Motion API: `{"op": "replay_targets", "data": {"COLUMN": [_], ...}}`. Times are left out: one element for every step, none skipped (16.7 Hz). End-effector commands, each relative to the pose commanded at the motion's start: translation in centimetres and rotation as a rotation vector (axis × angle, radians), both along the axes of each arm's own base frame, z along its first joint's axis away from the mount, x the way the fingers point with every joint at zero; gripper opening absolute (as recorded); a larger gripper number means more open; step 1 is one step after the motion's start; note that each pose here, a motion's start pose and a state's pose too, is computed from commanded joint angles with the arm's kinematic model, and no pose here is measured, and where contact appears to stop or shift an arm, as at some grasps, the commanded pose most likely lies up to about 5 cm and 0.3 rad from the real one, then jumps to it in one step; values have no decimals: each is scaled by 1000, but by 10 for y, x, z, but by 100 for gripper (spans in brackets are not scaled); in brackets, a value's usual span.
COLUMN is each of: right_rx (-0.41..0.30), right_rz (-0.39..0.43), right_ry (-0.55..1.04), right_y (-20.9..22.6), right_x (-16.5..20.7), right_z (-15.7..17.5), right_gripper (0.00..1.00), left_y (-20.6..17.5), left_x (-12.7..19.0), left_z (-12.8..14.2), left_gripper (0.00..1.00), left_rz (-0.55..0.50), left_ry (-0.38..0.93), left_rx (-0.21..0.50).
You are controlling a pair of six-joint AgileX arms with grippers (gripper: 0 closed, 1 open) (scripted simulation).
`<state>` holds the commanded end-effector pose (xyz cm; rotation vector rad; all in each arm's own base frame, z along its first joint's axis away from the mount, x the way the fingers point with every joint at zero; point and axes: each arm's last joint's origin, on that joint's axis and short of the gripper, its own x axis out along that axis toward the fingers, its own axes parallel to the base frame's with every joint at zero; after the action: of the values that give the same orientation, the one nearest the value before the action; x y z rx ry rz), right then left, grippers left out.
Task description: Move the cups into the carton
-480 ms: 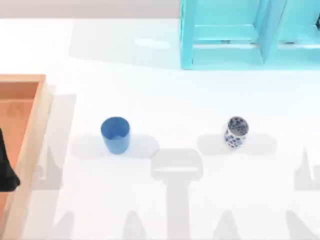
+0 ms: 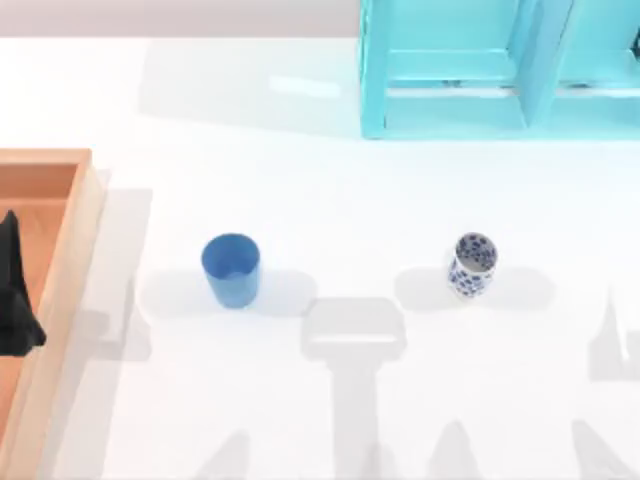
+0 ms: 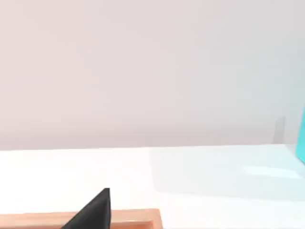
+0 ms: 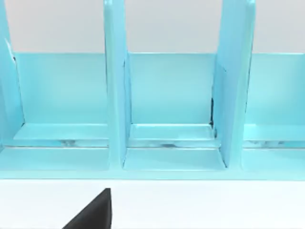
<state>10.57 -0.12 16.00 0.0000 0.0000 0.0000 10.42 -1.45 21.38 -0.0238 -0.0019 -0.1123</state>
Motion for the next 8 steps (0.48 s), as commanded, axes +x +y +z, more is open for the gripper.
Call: {"op": "replay_targets", "data": {"right_rx": [0,0,0,0,0,0,0,0], "right_rz": [0,0,0,0,0,0,0,0], "right_ry": [0,0,0,0,0,0,0,0], "right_y": [0,0,0,0,0,0,0,0], "right_x": [0,0,0,0,0,0,0,0], "right_z": [0,0,0,0,0,0,0,0], "right_gripper": [100,100,100,100,100,100,100,100], "left_y": [-4,-9,-15,-22,-31,-42,-56,-72], "left_x": [1,2,6,12,20,30,42,56], "left_z": [18,37,56,75,92,108,122,134], "left_gripper": [100,100,100,100,100,100,100,100], "left_rz": [-34,-72,-111,-152,-192,-231,-267,-300], "left_ry": [2,11,31,61,102,157,222,293], "left_rx": [-14,-32,-53,-73,-93,-112,-130,-145]}}
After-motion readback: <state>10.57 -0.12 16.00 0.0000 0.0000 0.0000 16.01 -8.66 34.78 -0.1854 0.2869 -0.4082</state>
